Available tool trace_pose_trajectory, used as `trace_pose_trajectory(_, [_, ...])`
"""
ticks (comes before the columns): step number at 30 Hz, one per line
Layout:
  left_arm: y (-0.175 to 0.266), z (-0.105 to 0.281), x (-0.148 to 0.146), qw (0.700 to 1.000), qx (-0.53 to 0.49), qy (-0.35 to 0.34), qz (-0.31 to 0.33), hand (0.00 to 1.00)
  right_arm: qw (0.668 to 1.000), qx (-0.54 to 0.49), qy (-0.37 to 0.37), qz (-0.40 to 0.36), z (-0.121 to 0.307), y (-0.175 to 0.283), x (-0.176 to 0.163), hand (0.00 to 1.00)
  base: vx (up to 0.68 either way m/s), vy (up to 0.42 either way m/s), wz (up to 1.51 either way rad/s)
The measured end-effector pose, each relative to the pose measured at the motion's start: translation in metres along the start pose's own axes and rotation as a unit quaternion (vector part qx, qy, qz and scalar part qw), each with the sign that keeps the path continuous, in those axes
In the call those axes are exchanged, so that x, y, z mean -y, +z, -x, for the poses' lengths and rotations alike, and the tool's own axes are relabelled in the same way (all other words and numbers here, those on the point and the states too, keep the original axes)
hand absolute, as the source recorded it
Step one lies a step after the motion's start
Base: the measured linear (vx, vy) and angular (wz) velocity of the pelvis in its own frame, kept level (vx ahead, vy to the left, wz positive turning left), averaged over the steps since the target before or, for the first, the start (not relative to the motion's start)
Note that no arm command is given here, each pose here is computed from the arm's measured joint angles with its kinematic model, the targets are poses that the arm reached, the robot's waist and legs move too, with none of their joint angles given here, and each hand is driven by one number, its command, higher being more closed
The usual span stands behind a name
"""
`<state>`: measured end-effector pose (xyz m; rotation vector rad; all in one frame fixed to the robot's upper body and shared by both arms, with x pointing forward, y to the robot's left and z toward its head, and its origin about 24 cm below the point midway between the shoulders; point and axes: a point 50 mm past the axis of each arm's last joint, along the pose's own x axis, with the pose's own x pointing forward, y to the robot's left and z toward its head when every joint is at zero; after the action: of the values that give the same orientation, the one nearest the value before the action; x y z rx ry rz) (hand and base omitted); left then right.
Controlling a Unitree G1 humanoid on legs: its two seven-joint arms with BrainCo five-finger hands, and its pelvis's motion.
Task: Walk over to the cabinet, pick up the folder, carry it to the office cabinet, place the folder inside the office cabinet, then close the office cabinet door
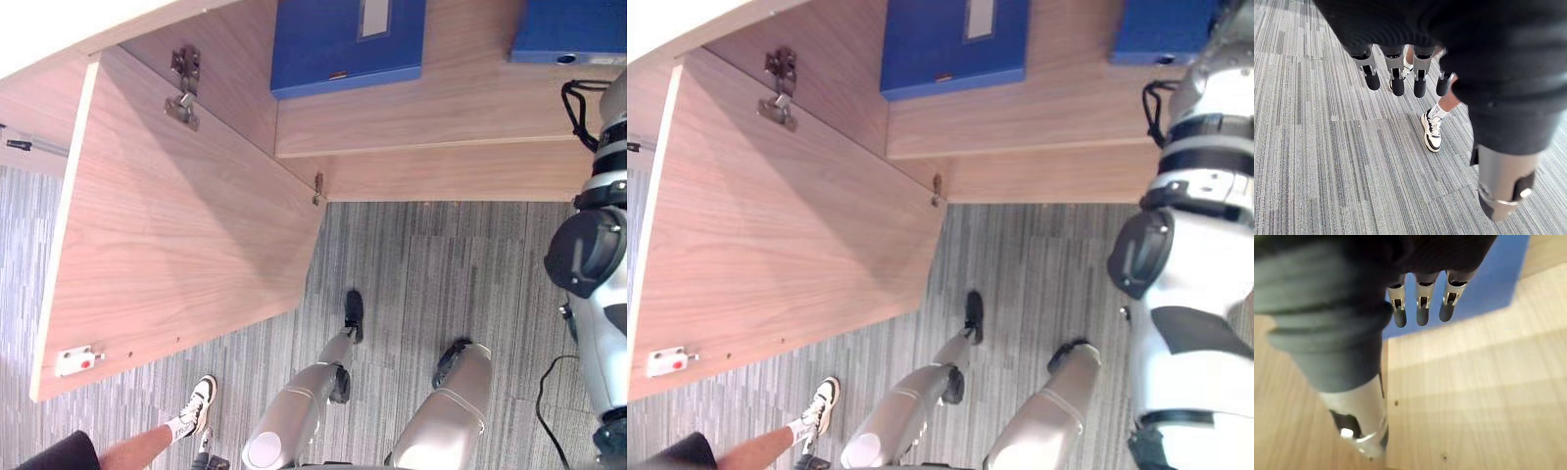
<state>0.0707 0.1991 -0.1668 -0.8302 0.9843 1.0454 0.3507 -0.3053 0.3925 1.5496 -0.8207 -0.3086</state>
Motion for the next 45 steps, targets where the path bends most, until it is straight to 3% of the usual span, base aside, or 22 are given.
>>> trace_pose_trajectory(5, [0.003,0.0,0.002,1.0,0.005,-0.002,0.001,0.0,0.998,-0.032,-0.038,0.039,-0.003,-0.007,0.023,0.0,-0.02,-0.078,-0.07])
trace_pose_trajectory(7, [0.008,-0.001,0.004,1.0,0.01,-0.005,0.004,0.0,0.989,-0.069,-0.049,0.122,-0.003,-0.02,0.037,0.0,-0.04,-0.091,-0.12])
trace_pose_trajectory(9, [0.015,-0.002,0.01,1.0,0.02,-0.015,0.005,0.0,0.951,-0.123,-0.034,0.281,-0.001,-0.037,0.055,0.0,-0.05,-0.075,-0.16])
trace_pose_trajectory(10, [0.018,-0.002,0.011,1.0,0.024,-0.02,0.005,0.0,0.936,-0.134,-0.032,0.323,0.0,-0.04,0.061,0.0,-0.04,-0.056,-0.13])
trace_pose_trajectory(11, [0.023,-0.002,0.014,0.999,0.031,-0.027,0.008,0.0,0.91,-0.148,-0.03,0.386,0.002,-0.044,0.07,0.0,-0.04,-0.063,-0.09])
trace_pose_trajectory(13, [0.034,-0.002,0.017,0.998,0.049,-0.045,0.007,0.0,0.818,-0.178,-0.018,0.547,0.004,-0.048,0.092,0.0,-0.05,-0.065,-0.06])
trace_pose_trajectory(14, [0.036,-0.002,0.017,0.998,0.052,-0.046,0.006,0.0,0.79,-0.183,-0.015,0.584,0.005,-0.048,0.097,0.0,-0.04,-0.058,-0.02])
trace_pose_trajectory(16, [0.041,-0.002,0.016,0.997,0.059,-0.049,0.002,0.0,0.698,-0.191,0.0,0.69,0.006,-0.046,0.108,0.0,-0.04,-0.068,0.0])
trace_pose_trajectory(19, [0.042,-0.002,0.017,0.997,0.06,-0.055,0.002,0.0,0.622,-0.183,0.028,0.761,0.004,-0.043,0.108,0.0,-0.02,-0.071,0.02])
trace_pose_trajectory(20, [0.042,-0.002,0.017,0.997,0.06,-0.056,0.002,0.0,0.615,-0.182,0.031,0.766,0.004,-0.042,0.108,0.0,-0.01,-0.075,0.03])
trace_pose_trajectory(23, [0.042,-0.002,0.018,0.996,0.061,-0.06,-0.004,0.0,0.545,-0.176,0.052,0.818,0.001,-0.034,0.109,0.0,0.0,-0.079,0.05])
trace_pose_trajectory(25, [0.041,-0.002,0.019,0.996,0.061,-0.066,-0.009,0.0,0.506,-0.181,0.053,0.842,0.001,-0.028,0.12,0.0,0.01,-0.074,0.01])
trace_pose_trajectory(27, [0.039,-0.001,0.024,0.995,0.06,-0.075,-0.02,0.0,0.454,-0.208,0.053,0.865,0.009,-0.024,0.15,0.0,-0.01,-0.099,-0.21])
trace_pose_trajectory(28, [0.037,-0.001,0.025,0.995,0.058,-0.078,-0.02,0.0,0.443,-0.224,0.054,0.866,0.014,-0.026,0.163,0.0,-0.02,-0.085,-0.34])
trace_pose_trajectory(32, [0.04,0.001,0.041,0.993,0.063,-0.101,-0.014,0.0,0.43,-0.303,0.043,0.849,0.051,-0.032,0.233,0.0,-0.03,-0.029,-0.55])
trace_pose_trajectory(33, [0.044,0.002,0.051,0.991,0.071,-0.117,-0.008,0.0,0.428,-0.338,0.023,0.838,0.072,-0.027,0.266,0.0,-0.01,0.029,-0.42])
trace_pose_trajectory(35, [0.049,0.004,0.061,0.988,0.082,-0.132,-0.008,0.0,0.45,-0.368,-0.003,0.813,0.097,-0.022,0.298,0.0,0.0,0.029,-0.3])
trace_pose_trajectory(38, [0.049,0.008,0.078,0.984,0.091,-0.153,-0.014,0.0,0.518,-0.423,-0.124,0.733,0.165,0.008,0.365,0.0,0.02,0.023,-0.19])
trace_pose_trajectory(41, [0.041,0.007,0.069,0.988,0.088,-0.126,-0.008,0.0,0.578,-0.437,-0.331,0.605,0.264,0.066,0.424,0.0,0.05,0.005,-0.22])
trace_pose_trajectory(45, [0.034,0.002,0.035,0.994,0.09,-0.065,0.003,0.0,0.611,-0.349,-0.496,0.509,0.341,0.136,0.442,0.0,0.12,-0.022,-0.16])
